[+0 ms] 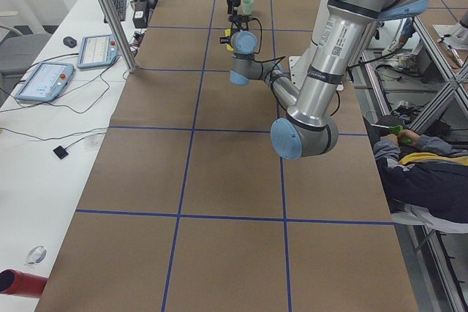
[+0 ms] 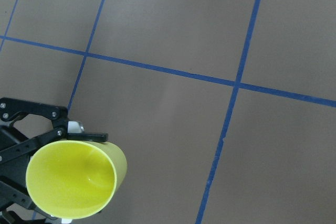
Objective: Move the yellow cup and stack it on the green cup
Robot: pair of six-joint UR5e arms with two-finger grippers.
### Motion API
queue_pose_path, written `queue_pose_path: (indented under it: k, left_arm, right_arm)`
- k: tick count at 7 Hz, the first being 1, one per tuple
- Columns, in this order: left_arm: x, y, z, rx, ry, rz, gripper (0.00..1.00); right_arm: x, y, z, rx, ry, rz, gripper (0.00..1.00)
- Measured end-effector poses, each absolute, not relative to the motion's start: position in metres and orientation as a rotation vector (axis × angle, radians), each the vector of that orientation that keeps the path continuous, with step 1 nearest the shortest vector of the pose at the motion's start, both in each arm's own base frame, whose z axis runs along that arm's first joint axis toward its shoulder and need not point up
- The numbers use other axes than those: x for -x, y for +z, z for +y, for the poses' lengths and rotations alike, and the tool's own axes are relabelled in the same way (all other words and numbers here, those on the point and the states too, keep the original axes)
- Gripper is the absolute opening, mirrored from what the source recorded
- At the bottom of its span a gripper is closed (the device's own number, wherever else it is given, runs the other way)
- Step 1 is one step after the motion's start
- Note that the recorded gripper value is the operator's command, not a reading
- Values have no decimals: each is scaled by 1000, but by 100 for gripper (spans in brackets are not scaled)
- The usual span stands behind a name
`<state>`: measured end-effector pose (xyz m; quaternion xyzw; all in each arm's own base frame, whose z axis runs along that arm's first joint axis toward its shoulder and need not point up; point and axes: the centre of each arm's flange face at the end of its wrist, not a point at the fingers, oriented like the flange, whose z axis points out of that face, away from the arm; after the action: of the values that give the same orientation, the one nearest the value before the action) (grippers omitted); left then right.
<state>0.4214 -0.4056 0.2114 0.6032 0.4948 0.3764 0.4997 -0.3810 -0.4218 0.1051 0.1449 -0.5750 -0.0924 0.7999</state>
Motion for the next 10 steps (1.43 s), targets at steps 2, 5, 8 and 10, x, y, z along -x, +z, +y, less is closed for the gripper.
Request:
queue_pose_path:
  k: [2, 5, 8, 10]
  left_arm:
    - [-420, 213, -403, -1459, 911, 1201, 36]
    - [-420, 214, -402, -1460, 911, 1202, 37]
    - [-419, 214, -401, -1467, 910, 1206, 37]
    - [-419, 215, -401, -1469, 909, 1208, 37]
  right_arm:
    - [403, 96, -412, -329, -206, -1227, 86]
    - [418, 86, -418, -313, -197, -1225, 80]
    - [431, 69, -425, -210, -99, -1223, 79]
    - [439, 70, -428, -155, -52, -1207, 55]
